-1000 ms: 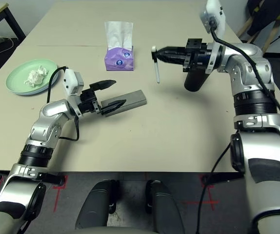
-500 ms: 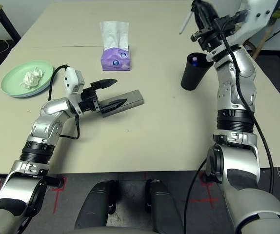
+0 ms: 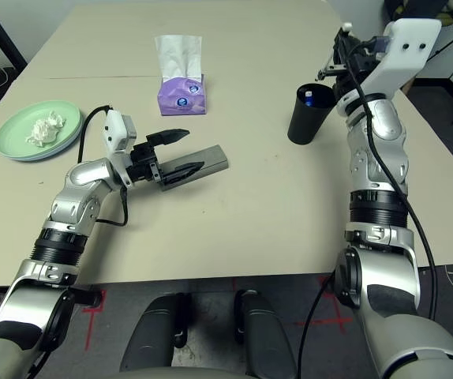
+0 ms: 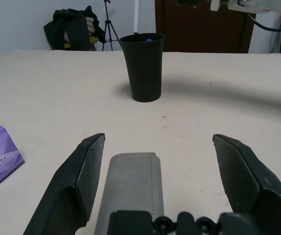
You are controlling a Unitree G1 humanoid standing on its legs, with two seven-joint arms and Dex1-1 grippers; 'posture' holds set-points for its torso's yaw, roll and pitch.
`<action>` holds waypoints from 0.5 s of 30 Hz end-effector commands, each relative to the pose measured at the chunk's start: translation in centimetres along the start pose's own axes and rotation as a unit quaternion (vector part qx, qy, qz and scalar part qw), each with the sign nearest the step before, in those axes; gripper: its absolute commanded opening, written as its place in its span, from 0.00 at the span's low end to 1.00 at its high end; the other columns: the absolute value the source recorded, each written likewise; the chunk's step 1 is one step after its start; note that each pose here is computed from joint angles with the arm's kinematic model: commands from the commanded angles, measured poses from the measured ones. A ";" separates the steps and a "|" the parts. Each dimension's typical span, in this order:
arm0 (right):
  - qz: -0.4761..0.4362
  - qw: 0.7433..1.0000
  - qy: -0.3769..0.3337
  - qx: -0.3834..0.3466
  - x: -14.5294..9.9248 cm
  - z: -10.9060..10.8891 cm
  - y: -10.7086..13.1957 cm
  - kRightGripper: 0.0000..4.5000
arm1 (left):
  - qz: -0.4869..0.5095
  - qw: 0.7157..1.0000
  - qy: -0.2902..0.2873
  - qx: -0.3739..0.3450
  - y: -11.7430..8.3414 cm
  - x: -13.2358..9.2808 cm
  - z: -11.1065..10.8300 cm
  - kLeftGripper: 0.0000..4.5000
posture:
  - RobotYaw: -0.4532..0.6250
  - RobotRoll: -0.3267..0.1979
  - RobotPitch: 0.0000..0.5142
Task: Organize and tidy the items on the table.
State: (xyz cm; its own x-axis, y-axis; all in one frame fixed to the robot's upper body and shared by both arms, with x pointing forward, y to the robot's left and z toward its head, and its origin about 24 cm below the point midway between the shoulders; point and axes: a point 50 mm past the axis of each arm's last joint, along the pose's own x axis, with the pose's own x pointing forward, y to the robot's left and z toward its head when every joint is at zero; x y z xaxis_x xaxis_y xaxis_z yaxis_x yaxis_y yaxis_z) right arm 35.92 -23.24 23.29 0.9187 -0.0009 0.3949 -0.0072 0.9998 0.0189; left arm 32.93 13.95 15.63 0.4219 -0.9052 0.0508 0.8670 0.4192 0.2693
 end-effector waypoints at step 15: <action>0.001 0.998 0.052 -0.029 -0.3 -0.6 0.1 0.57 | -0.010 1.000 0.010 0.004 -0.1 0.0 -0.2 1.00 | 0.49 0.62 0.26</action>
State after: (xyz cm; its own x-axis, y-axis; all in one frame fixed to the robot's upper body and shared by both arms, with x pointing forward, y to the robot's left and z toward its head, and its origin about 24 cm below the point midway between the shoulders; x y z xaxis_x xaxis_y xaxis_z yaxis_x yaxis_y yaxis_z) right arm 35.89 -22.83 22.89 0.9474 0.0011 0.3201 0.0054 0.9998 -0.0192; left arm 32.93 13.91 15.64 0.4174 -0.9074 0.0489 0.8691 0.4143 0.2700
